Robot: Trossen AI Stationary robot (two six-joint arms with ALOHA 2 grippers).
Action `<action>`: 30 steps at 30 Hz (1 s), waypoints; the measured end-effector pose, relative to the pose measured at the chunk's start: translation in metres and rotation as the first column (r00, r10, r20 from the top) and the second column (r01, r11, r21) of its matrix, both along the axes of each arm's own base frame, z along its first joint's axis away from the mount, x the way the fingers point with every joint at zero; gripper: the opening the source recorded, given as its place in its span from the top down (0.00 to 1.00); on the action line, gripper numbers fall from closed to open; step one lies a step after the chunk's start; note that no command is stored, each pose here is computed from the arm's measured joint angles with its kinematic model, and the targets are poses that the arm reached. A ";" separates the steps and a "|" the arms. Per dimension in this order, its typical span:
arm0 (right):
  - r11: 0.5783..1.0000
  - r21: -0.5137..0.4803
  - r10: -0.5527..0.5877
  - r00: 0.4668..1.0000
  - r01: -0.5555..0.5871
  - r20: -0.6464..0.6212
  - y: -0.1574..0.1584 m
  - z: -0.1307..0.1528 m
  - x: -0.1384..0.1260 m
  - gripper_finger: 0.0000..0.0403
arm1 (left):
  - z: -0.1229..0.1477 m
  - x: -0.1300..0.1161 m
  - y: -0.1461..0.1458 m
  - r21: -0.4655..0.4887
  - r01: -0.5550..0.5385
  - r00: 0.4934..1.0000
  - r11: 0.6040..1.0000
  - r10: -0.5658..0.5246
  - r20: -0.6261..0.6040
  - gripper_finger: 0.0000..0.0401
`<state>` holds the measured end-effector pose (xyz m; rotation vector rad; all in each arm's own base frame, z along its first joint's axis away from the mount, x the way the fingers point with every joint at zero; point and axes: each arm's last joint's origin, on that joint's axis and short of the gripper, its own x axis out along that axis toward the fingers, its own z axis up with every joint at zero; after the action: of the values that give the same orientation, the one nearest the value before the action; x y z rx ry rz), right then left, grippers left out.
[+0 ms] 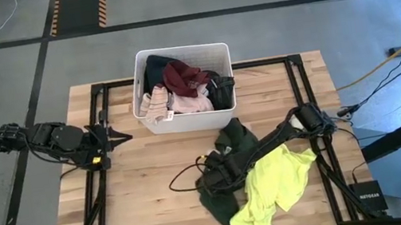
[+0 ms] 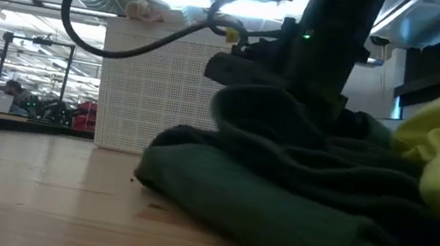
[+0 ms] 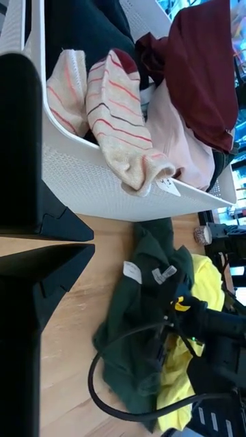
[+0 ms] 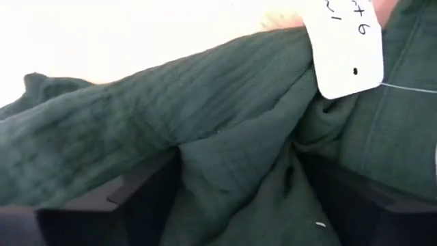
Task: Sort clothes
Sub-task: Put the green shirt into the laundry bin
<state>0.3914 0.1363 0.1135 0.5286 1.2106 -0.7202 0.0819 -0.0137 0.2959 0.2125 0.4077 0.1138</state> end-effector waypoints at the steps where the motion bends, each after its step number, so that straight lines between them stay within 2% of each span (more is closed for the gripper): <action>1: 1.000 -0.001 -0.003 1.000 0.003 0.008 0.000 0.000 0.001 0.27 | 0.000 0.000 0.000 0.000 0.000 1.000 1.000 0.000 0.001 0.97; 5: 0.999 -0.028 -0.031 0.998 0.032 0.051 0.000 -0.002 0.004 0.48 | 0.000 0.000 0.000 0.000 0.000 1.000 1.000 0.000 0.000 0.97; 9: 0.993 -0.102 -0.050 0.987 0.066 0.155 0.002 -0.010 0.010 0.78 | 0.000 0.000 0.000 0.000 0.000 1.000 1.000 0.000 0.000 0.97; 11: 0.995 -0.102 -0.003 0.986 0.020 0.166 0.002 -0.009 0.015 0.91 | 0.000 0.000 0.000 0.000 0.000 1.000 1.000 0.000 0.000 0.97; 13: 0.996 -0.090 0.029 0.987 -0.015 0.155 0.003 -0.009 0.015 0.94 | 0.000 0.000 0.000 0.000 0.000 1.000 1.000 0.000 0.000 0.97; 18: 0.990 -0.134 0.057 0.981 -0.032 0.185 0.004 -0.008 0.017 0.88 | 0.000 0.000 0.000 0.003 0.002 1.000 1.000 -0.002 -0.001 0.97; 21: 0.985 -0.153 0.111 0.969 -0.078 0.219 0.007 -0.002 0.020 0.93 | 0.000 0.000 0.000 0.002 0.001 1.000 1.000 -0.001 0.000 0.97; 26: 0.953 -0.265 0.223 0.936 -0.150 0.274 0.019 0.008 0.021 0.93 | 0.000 0.000 0.000 0.001 0.001 1.000 1.000 -0.001 0.000 0.97; 30: 0.928 -0.348 0.259 0.905 -0.136 0.337 0.028 0.029 0.018 0.93 | 0.000 0.000 0.000 0.000 0.000 1.000 1.000 0.000 0.000 0.97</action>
<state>0.4097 0.1643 0.1422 0.2511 0.7531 -0.5881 0.0819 -0.0137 0.2959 0.2128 0.4077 0.1138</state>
